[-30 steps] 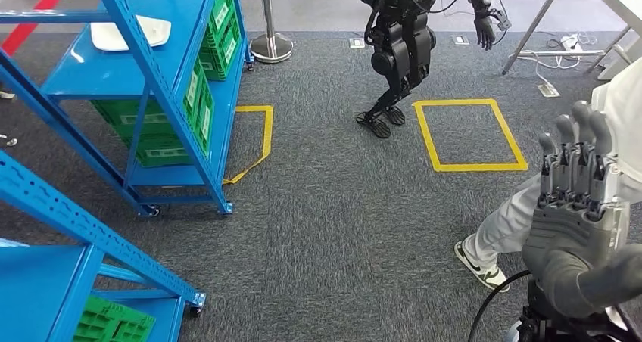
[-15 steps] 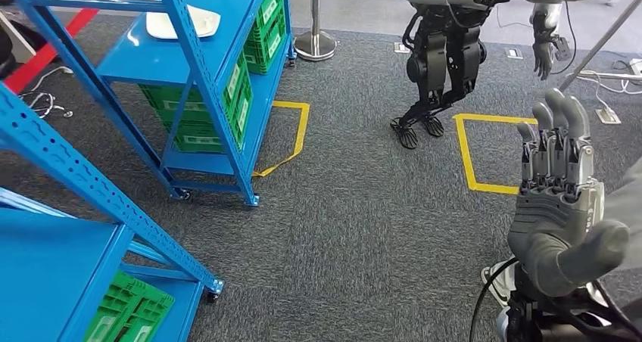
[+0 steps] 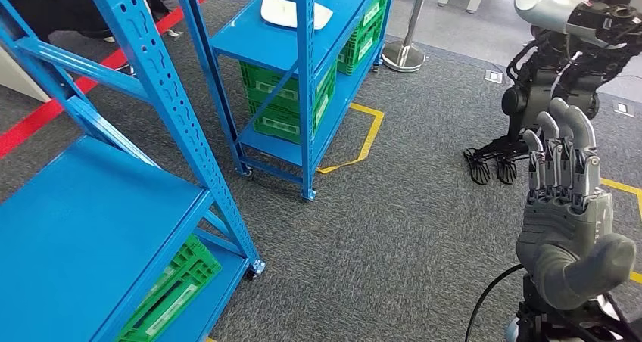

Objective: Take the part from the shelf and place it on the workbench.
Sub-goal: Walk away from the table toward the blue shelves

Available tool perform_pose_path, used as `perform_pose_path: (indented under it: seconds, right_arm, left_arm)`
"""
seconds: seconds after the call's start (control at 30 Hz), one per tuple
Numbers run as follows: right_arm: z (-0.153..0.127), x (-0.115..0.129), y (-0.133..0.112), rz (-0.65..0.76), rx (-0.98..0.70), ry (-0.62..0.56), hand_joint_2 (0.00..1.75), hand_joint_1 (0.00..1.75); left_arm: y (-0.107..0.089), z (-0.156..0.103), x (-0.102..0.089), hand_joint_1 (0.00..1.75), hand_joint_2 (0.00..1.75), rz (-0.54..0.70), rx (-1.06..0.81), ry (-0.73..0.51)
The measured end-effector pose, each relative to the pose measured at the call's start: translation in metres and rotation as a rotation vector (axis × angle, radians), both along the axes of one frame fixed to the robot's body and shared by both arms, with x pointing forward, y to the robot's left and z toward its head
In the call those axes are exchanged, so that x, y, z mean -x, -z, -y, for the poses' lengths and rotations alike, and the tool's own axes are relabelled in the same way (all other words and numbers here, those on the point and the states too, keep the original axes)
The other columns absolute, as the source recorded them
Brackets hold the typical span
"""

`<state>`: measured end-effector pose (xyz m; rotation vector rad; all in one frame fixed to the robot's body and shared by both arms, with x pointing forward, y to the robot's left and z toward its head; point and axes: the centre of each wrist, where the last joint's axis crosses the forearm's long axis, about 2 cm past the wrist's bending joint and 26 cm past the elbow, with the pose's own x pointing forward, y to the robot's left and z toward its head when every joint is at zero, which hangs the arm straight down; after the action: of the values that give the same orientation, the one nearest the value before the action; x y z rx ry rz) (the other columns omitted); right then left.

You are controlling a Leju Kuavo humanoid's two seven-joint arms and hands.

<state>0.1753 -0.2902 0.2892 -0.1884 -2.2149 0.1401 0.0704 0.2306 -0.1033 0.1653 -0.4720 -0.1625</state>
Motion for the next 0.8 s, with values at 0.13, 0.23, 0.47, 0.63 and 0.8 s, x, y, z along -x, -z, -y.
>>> perform_pose_path:
  seconds: [0.13,0.23,0.47,0.63,0.8]
  right_arm:
    - [0.0,-0.0008,-0.0011,-0.002,0.006,-0.005,0.0,0.0]
    - [-0.0003,-0.0009,-0.0012,-0.004,0.006,-0.006,0.0,0.0]
    - [-0.0007,-0.0009,-0.0014,-0.017,0.015,-0.002,0.0,0.0]
    - [-0.0002,-0.0023,-0.0036,-0.037,0.051,-0.017,0.0,0.0]
    - [-0.0039,-0.0036,-0.0016,-0.064,0.059,-0.068,0.0,0.0]
  left_arm:
    - [-0.0001,0.0019,0.0007,0.0,0.0,-0.002,0.004,-0.003]
    - [-0.0001,0.0008,0.0,0.0,0.0,-0.001,0.001,-0.005]
    - [0.0,0.0004,0.0004,0.0,0.0,-0.001,-0.008,-0.011]
    - [-0.0001,0.0014,0.0007,0.0,0.0,0.0,-0.009,-0.02]
    - [-0.0008,0.0038,-0.0014,0.0,0.0,0.006,-0.005,-0.015]
